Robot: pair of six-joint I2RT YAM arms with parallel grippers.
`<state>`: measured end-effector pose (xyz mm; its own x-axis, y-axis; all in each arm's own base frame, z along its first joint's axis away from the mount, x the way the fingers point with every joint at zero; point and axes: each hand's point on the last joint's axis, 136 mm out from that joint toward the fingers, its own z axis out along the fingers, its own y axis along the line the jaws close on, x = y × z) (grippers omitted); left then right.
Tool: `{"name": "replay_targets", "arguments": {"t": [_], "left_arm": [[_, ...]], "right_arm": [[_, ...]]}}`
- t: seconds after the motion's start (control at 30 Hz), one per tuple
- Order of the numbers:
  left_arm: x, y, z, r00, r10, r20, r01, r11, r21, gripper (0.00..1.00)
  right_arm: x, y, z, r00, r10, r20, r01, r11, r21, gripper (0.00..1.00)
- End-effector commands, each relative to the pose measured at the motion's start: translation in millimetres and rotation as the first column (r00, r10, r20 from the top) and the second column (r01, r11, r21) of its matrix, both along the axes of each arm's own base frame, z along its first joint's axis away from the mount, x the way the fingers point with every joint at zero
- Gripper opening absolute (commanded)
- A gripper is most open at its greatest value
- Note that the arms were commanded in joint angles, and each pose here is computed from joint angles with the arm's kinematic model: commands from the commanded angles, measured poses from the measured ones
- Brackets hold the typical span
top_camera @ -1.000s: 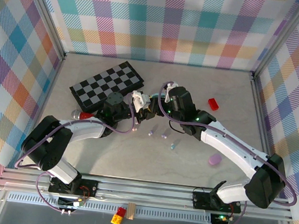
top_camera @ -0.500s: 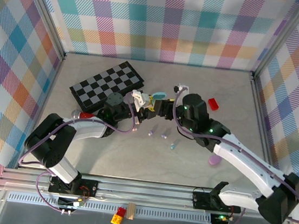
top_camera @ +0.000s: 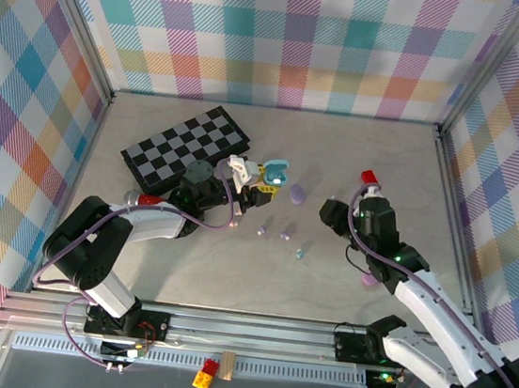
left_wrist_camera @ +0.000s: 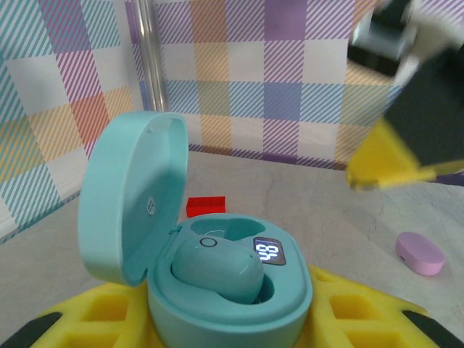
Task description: Insert the wireless bluetooth earbuds into the charging case
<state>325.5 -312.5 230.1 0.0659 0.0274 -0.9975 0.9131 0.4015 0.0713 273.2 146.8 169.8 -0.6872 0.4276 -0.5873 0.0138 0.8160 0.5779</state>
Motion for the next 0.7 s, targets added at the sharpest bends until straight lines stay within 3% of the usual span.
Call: {"name": "replay_targets", "arguments": {"t": [0.0,0.27,0.67], "left_arm": [[-5,5,23,0.999,-0.012,0.052,0.015,0.999,-0.045,0.38],[-9,6,31,0.998,-0.022,0.055,0.026,0.997,-0.069,0.38],[-13,9,38,0.998,-0.021,0.052,0.025,0.996,-0.08,0.38]], "right_arm": [[-18,19,-32,0.985,0.067,-0.161,-0.049,0.992,0.114,0.57],[-25,65,-80,0.903,0.306,-0.301,-0.256,0.947,0.196,0.57],[-18,74,-125,0.861,0.349,-0.37,-0.317,0.937,0.146,0.56]]}}
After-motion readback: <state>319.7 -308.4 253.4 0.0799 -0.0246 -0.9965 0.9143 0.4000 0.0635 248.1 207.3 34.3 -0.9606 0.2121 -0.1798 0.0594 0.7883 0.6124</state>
